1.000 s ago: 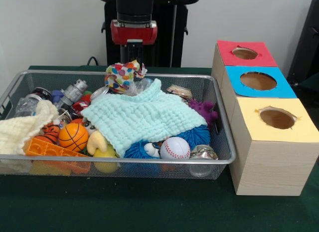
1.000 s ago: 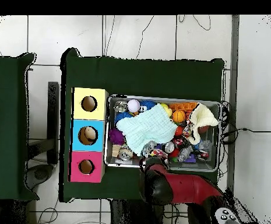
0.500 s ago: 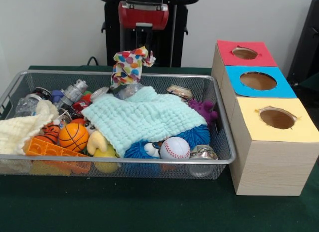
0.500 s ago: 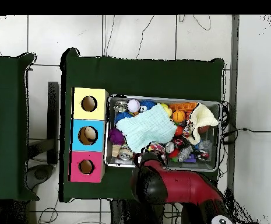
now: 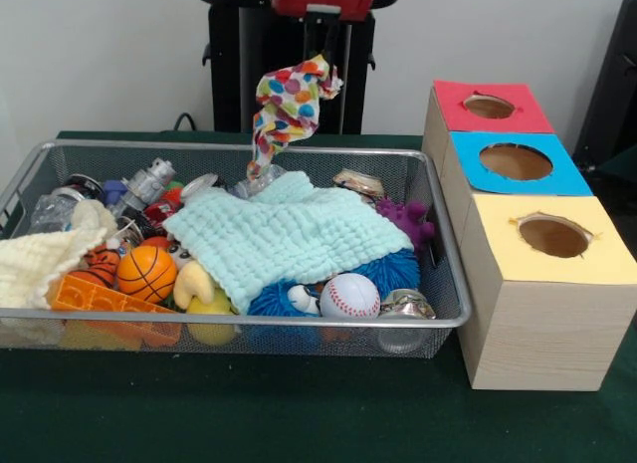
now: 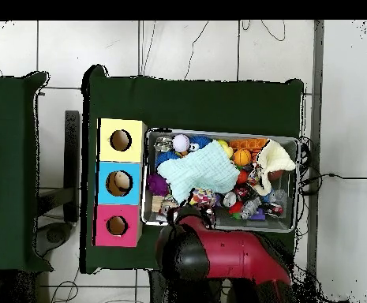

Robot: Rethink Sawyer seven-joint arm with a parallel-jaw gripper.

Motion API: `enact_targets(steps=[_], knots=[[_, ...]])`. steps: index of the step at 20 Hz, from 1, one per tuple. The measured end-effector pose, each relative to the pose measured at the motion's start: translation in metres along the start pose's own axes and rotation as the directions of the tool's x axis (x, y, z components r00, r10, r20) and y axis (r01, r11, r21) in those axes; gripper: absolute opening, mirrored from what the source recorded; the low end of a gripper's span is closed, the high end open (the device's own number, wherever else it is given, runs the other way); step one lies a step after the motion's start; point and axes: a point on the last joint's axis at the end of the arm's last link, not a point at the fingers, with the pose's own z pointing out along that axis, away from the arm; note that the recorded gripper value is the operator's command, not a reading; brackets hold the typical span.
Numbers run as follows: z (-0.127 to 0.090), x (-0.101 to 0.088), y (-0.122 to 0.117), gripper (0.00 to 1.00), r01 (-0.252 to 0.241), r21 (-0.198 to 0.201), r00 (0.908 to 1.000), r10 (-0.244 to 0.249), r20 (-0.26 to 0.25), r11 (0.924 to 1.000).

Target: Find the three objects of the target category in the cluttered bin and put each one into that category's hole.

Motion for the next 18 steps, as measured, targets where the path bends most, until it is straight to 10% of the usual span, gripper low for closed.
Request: enact_targets(steps=[18], knots=[[-0.075,-0.014,0.101,0.0,0.044,-0.012,0.998,-0.044,0.046,0.999]])
